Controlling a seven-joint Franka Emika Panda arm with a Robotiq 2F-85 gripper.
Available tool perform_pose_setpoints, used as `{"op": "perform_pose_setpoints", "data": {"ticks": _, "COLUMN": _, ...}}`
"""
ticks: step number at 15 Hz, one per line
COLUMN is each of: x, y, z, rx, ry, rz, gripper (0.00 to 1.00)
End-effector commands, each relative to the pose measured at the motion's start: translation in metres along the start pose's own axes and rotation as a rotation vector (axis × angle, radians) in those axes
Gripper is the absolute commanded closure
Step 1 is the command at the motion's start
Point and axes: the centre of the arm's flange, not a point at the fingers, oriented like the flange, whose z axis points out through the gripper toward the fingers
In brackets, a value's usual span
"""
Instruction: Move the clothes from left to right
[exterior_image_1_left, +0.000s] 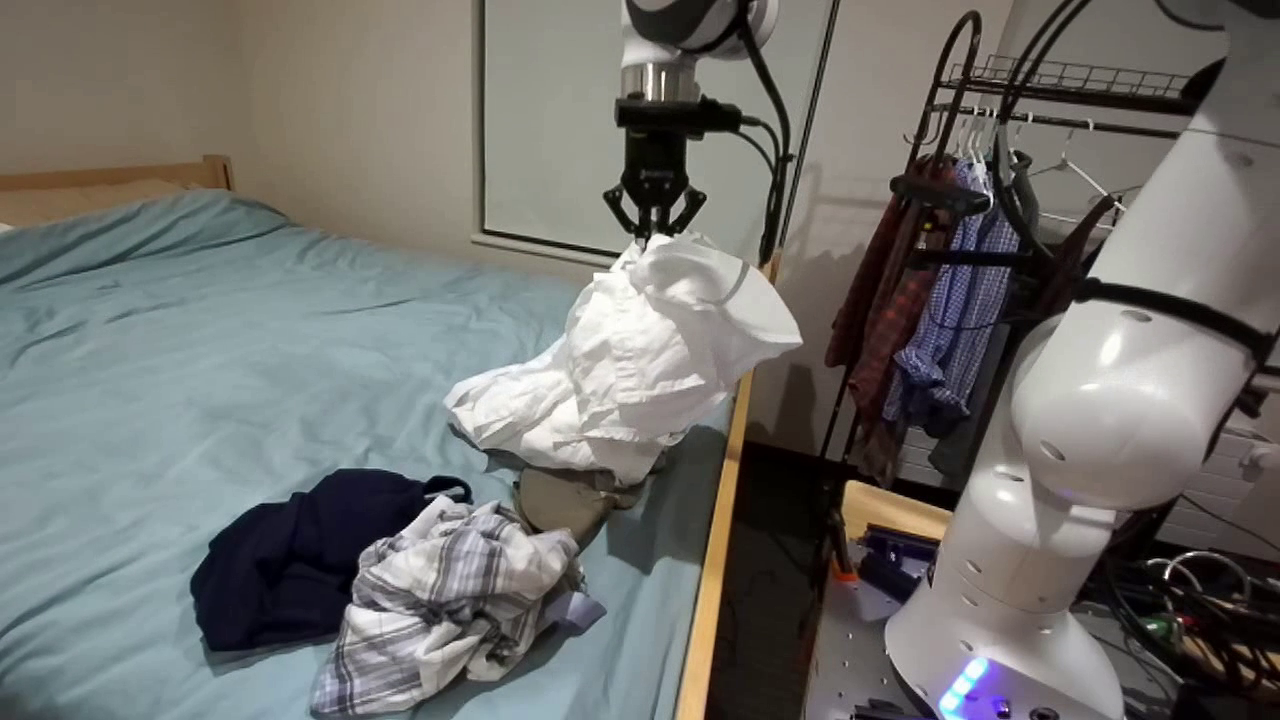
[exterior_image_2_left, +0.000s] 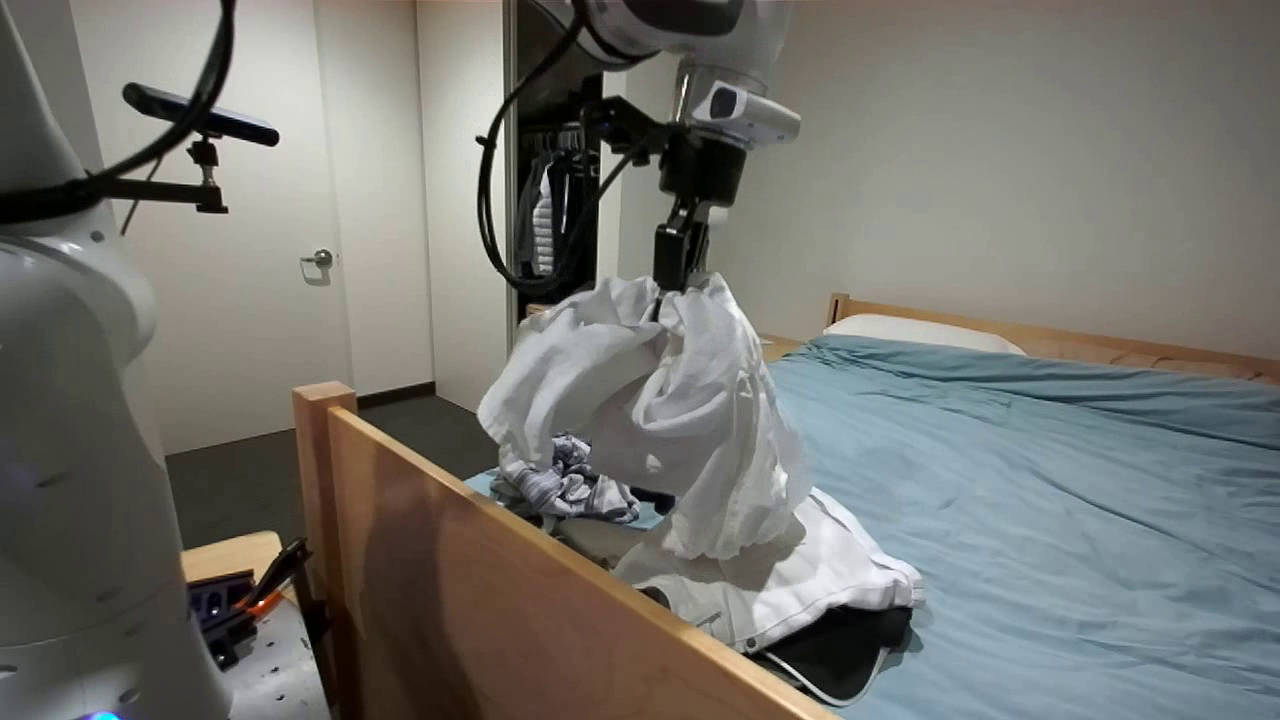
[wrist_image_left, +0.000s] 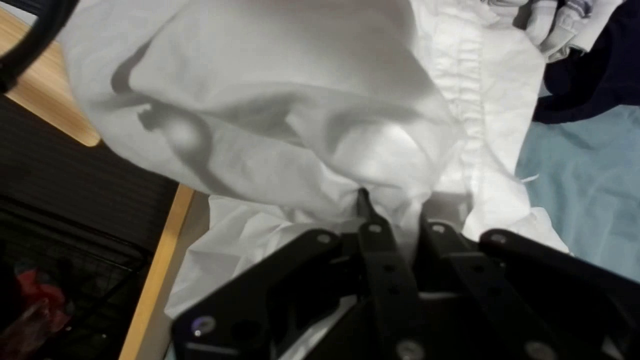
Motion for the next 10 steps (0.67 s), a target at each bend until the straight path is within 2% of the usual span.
{"op": "perform_pose_setpoints", "data": {"ticks": 1, "x": 0.019, "y": -0.056, "z": 0.01, "rx": -0.061, "ry": -0.044, "rz": 0.04, "gripper": 0.92}}
{"op": "perform_pose_setpoints", "data": {"ticks": 2, "x": 0.024, "y": -0.063, "z": 0.01, "rx": -0.059, "ry": -0.05, "rz": 0.026, "gripper": 0.92}}
{"op": "perform_pose_setpoints", "data": {"ticks": 4, "x": 0.031, "y": -0.072, "z": 0.01, "rx": 0.0, "ry": -0.044, "rz": -0.027, "gripper": 0.92}}
{"op": "perform_pose_setpoints", "data": {"ticks": 6, "x": 0.024, "y": -0.079, "z": 0.007, "rx": 0.025, "ry": -0.012, "rz": -0.027, "gripper": 0.92}}
{"op": "perform_pose_setpoints", "data": {"ticks": 7, "x": 0.015, "y": -0.082, "z": 0.005, "rx": 0.06, "ry": 0.02, "rz": -0.071, "gripper": 0.92}}
{"op": "perform_pose_setpoints", "data": {"ticks": 8, "x": 0.024, "y": -0.076, "z": 0.015, "rx": 0.0, "ry": 0.0, "rz": -0.02, "gripper": 0.89}}
{"op": "perform_pose_setpoints", "data": {"ticks": 10, "x": 0.019, "y": -0.083, "z": 0.01, "rx": 0.023, "ry": 0.024, "rz": -0.042, "gripper": 0.89}}
